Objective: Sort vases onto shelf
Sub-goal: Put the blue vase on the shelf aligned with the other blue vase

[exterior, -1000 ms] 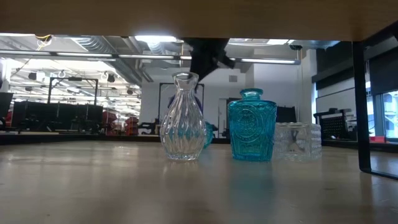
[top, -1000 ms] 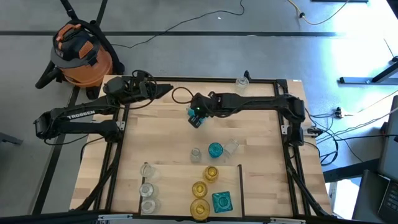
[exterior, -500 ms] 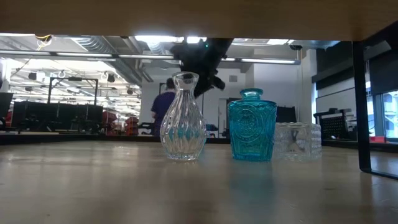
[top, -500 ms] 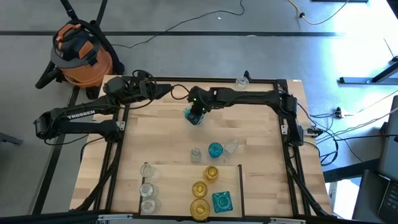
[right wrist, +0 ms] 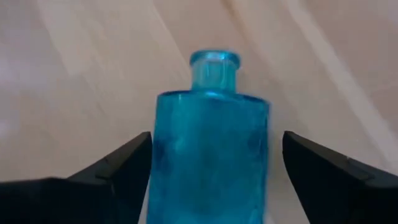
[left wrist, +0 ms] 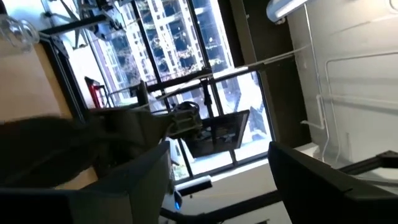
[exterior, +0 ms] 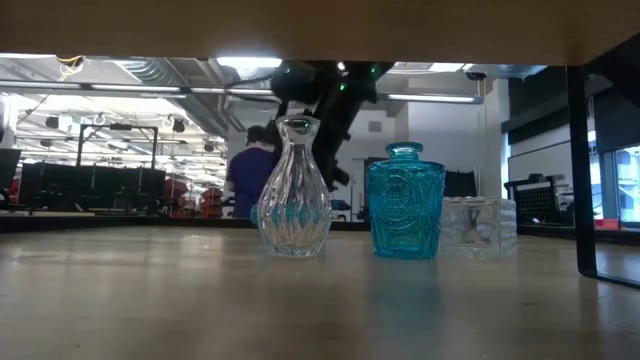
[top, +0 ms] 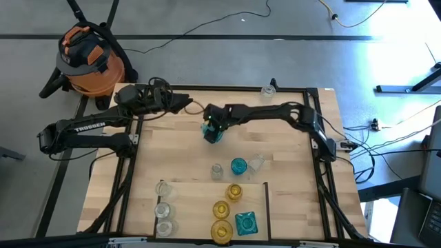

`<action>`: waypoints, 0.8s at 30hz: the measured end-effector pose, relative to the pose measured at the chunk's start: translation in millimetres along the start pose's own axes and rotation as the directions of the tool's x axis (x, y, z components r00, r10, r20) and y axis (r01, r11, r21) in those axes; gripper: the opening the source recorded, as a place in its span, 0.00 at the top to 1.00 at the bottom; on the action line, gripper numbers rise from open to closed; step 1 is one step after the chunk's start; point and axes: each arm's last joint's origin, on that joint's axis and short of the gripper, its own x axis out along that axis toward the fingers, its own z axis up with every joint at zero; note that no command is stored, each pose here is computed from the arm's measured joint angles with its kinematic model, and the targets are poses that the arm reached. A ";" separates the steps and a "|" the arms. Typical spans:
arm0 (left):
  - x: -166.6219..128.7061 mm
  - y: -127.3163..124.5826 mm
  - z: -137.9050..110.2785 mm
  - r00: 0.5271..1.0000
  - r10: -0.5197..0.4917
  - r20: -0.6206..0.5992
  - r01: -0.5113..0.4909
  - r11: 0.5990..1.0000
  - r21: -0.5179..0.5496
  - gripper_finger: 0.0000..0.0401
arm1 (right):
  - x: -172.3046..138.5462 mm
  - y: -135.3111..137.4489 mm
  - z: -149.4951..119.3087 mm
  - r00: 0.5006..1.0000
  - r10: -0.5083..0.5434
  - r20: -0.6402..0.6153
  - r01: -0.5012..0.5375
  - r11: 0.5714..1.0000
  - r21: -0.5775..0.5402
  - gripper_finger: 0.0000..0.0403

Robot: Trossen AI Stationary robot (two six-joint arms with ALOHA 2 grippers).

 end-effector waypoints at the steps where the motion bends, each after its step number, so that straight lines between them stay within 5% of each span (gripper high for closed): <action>1: 0.0 0.0 -0.2 1.000 -0.001 -0.006 0.001 1.000 0.000 0.35 | 5.0 0.3 -1.7 1.000 -0.012 -0.003 0.012 1.000 -0.001 0.24; 6: 0.2 -0.2 -1.1 1.000 -0.003 -0.014 0.003 1.000 -0.004 0.35 | 13.6 4.7 -4.1 1.000 -0.004 -0.001 0.004 1.000 0.002 0.42; 13: 1.8 -2.2 -9.7 0.997 -0.018 -0.070 0.018 1.000 -0.011 0.35 | 6.1 23.2 -5.1 0.997 0.070 0.019 -0.069 0.997 -0.045 0.42; 18: 2.8 -4.0 -17.1 0.994 -0.029 -0.108 0.027 0.999 -0.019 0.35 | -33.6 52.7 5.2 0.978 0.146 0.152 -0.134 0.987 -0.086 0.42; 24: 3.1 -6.1 -24.1 0.979 -0.055 -0.195 0.057 0.998 0.003 0.35 | -99.1 96.0 1.8 0.938 0.082 0.338 -0.048 0.993 -0.109 0.42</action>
